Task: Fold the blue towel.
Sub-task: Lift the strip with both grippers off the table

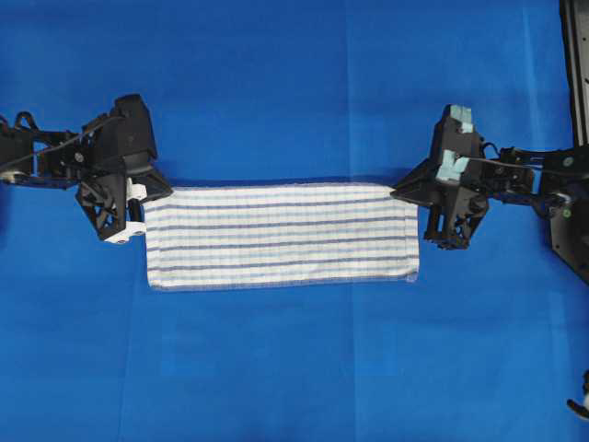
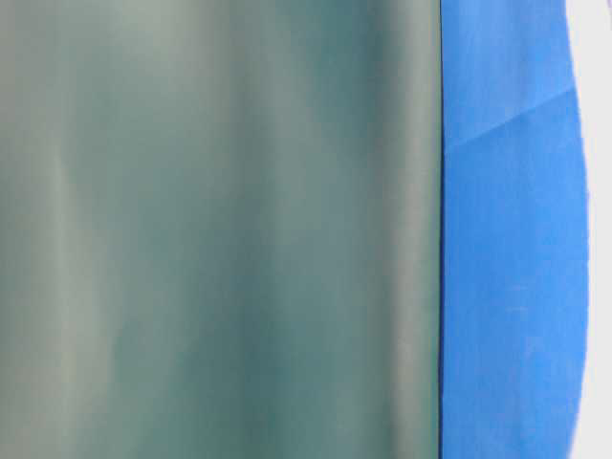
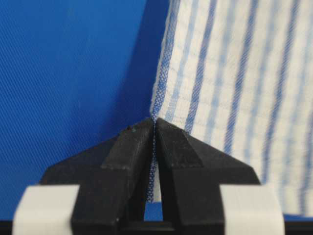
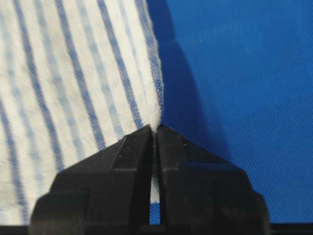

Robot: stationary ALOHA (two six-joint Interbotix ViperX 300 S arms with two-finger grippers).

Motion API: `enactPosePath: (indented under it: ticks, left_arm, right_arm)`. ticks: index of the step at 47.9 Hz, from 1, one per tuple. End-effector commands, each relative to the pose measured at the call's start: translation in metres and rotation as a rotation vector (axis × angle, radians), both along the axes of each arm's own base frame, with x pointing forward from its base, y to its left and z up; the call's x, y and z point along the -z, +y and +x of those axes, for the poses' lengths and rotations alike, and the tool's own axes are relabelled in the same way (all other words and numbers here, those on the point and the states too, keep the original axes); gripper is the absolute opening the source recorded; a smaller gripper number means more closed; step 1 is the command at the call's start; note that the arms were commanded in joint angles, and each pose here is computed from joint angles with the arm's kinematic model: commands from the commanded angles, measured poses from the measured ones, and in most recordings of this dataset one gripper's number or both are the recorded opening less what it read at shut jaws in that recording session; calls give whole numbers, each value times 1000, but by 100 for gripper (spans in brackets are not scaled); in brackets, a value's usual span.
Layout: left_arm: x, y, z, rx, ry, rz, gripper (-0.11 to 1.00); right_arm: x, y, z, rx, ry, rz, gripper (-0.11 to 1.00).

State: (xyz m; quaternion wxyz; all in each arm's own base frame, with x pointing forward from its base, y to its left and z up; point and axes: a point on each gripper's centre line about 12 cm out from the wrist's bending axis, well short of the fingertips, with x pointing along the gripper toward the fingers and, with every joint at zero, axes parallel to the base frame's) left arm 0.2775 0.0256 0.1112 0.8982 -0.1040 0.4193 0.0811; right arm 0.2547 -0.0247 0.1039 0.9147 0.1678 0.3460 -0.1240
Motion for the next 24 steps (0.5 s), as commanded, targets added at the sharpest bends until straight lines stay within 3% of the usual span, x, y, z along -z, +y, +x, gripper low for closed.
enactPosePath:
  ticks: [1,17,24]
  left_arm:
    - [-30,-2,9,9,-83,4,1]
    - [-91,-36,15,115,-195,-14,1]
    - [-110,-53,14,158,-233,-38,1]
  right_arm:
    - [-23,2,2,-10,-59,4,2]
    - [-94,10,-12,-73,-165,20,2]
    - [-107,12,-19,-85,-183,25,2]
